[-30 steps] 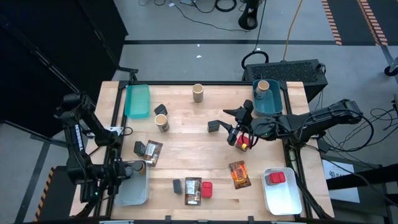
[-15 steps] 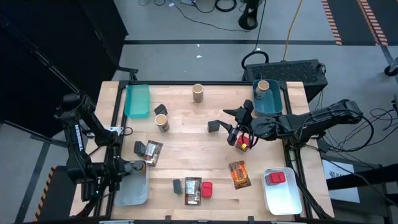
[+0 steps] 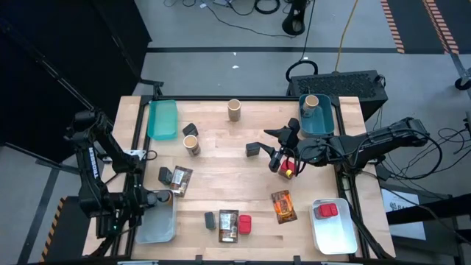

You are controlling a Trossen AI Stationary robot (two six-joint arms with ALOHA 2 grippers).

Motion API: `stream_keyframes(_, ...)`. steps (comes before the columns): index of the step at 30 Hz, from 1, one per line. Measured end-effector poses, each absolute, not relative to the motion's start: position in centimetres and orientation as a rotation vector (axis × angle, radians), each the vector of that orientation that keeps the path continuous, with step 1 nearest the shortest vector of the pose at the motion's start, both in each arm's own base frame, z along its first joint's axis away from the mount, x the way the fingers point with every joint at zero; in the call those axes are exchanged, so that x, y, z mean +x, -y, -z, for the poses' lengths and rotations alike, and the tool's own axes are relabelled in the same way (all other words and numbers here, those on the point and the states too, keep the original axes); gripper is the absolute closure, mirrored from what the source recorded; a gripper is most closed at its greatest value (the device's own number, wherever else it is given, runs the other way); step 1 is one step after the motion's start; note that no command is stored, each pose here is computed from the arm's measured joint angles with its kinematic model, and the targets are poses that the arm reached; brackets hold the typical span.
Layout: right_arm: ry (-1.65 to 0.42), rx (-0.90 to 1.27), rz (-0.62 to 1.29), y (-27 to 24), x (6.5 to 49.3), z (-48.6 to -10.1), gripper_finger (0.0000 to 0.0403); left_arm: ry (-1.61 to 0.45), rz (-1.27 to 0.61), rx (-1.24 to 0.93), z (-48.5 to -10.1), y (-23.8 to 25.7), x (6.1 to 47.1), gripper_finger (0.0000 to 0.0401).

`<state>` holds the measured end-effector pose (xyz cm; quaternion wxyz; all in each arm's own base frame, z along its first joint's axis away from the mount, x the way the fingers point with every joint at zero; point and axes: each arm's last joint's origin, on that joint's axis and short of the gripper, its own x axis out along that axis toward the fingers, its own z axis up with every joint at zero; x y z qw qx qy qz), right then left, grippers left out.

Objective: Sort spices by type
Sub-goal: Put the orange seasoning bottle into the gray bin

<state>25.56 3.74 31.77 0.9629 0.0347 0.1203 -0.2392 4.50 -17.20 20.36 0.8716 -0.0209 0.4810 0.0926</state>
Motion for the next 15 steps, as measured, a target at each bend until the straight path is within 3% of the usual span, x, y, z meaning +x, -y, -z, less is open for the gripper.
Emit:
stream_keyframes(6, -0.244, 0.070, 0.484, -3.74, 25.56, -31.77, 0.0183, -1.025, -0.116, -0.047, -20.31, 17.91, 4.55, 0.0169)
stream_keyframes(15, -0.244, 0.072, 0.484, -3.75, 25.56, -31.77, 0.0183, -1.019, -0.102, -0.021, -20.34, 17.91, 4.58, 0.0113)
